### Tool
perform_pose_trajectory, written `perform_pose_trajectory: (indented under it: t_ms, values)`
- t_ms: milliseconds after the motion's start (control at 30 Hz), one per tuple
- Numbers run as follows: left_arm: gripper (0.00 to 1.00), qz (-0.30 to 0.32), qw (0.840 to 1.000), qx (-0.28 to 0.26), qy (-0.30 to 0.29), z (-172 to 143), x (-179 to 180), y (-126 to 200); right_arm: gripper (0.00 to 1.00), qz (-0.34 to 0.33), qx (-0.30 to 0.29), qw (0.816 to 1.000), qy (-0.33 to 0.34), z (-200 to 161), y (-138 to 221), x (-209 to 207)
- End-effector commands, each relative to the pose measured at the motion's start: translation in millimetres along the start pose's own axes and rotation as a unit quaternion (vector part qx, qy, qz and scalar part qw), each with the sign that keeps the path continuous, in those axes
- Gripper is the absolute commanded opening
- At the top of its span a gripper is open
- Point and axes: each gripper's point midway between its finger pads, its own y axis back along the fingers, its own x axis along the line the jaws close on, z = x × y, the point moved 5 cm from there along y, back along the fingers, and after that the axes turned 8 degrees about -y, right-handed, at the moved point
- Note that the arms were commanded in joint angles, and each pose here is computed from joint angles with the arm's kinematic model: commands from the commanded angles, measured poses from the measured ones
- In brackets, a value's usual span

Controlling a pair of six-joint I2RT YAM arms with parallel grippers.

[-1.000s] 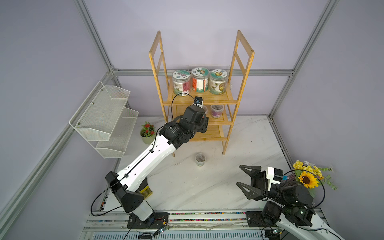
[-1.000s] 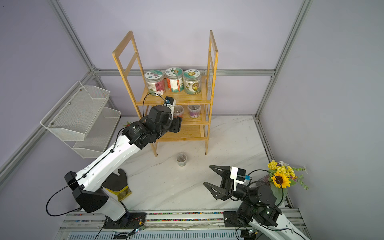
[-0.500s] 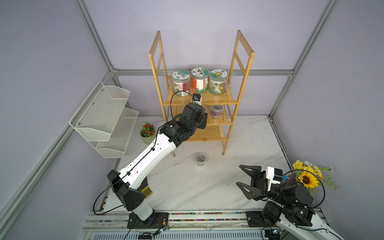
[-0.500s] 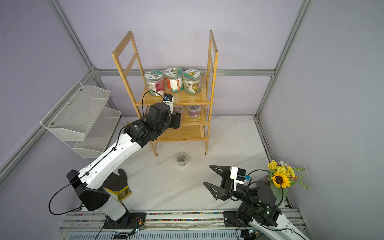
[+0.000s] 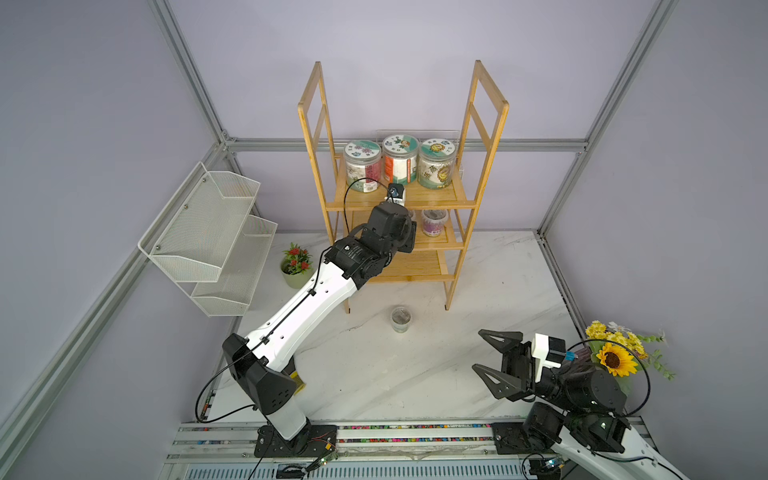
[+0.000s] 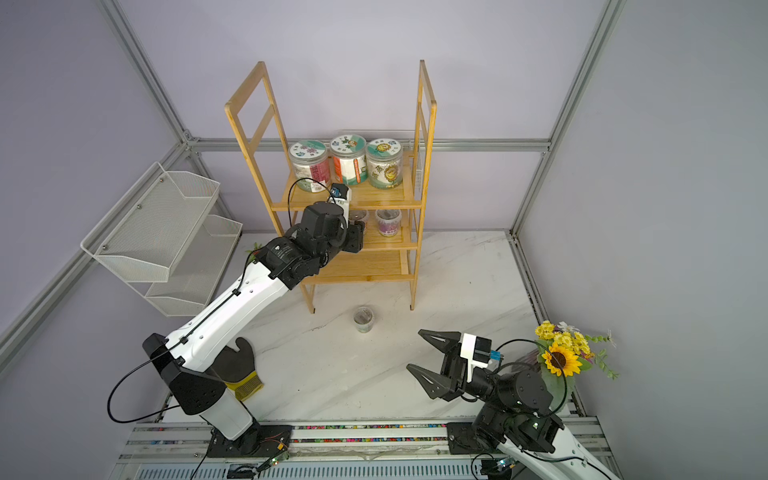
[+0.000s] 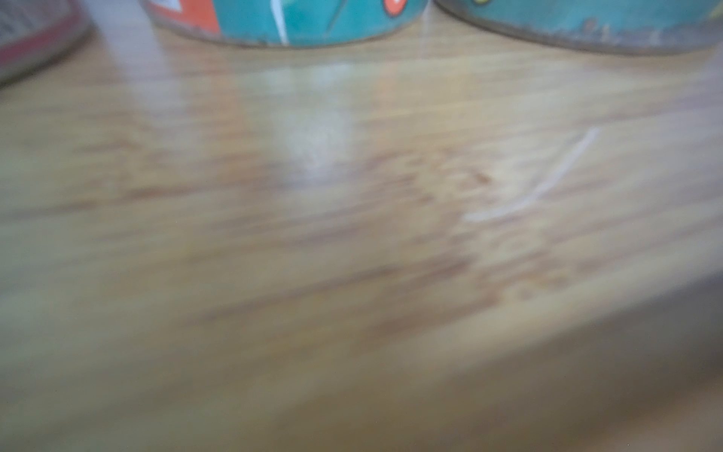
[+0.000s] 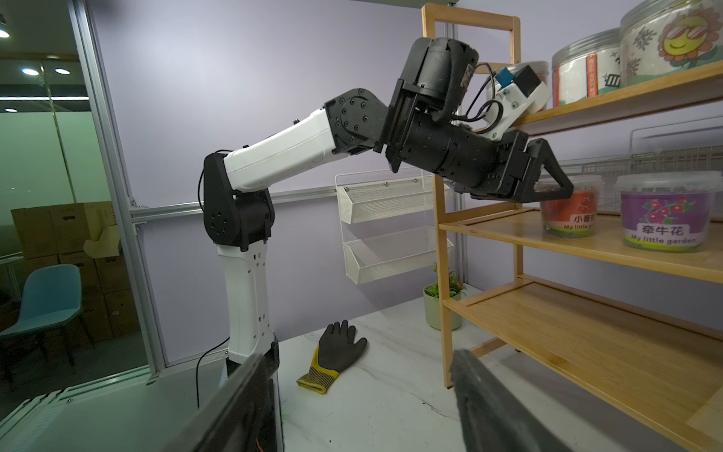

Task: Place the seed container on the shelf
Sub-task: Place the seed jar on the shelf.

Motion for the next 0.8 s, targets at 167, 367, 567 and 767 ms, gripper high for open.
perform_pose_trajectory:
  t_ms: [167, 367, 567, 767]
  values:
    - [0.78, -0.001, 0.999, 0.042, -0.017, -18, 1, -8, 0.78, -0.006, -0.005, 1.000, 0.006, 4, -1, -1]
    - [0.95, 0.001, 0.999, 0.035, -0.015, -13, 5, -2, 0.78, -0.006, -0.005, 1.000, 0.005, 4, -1, -1]
    - [0.98, -0.007, 1.000, 0.021, -0.013, -5, 7, 15, 0.78, -0.009, -0.004, 1.000, 0.006, 4, -2, -2]
    - [0.97, -0.023, 0.999, 0.018, -0.013, -2, 7, 39, 0.78, -0.013, -0.003, 1.000, 0.008, 4, -4, -4]
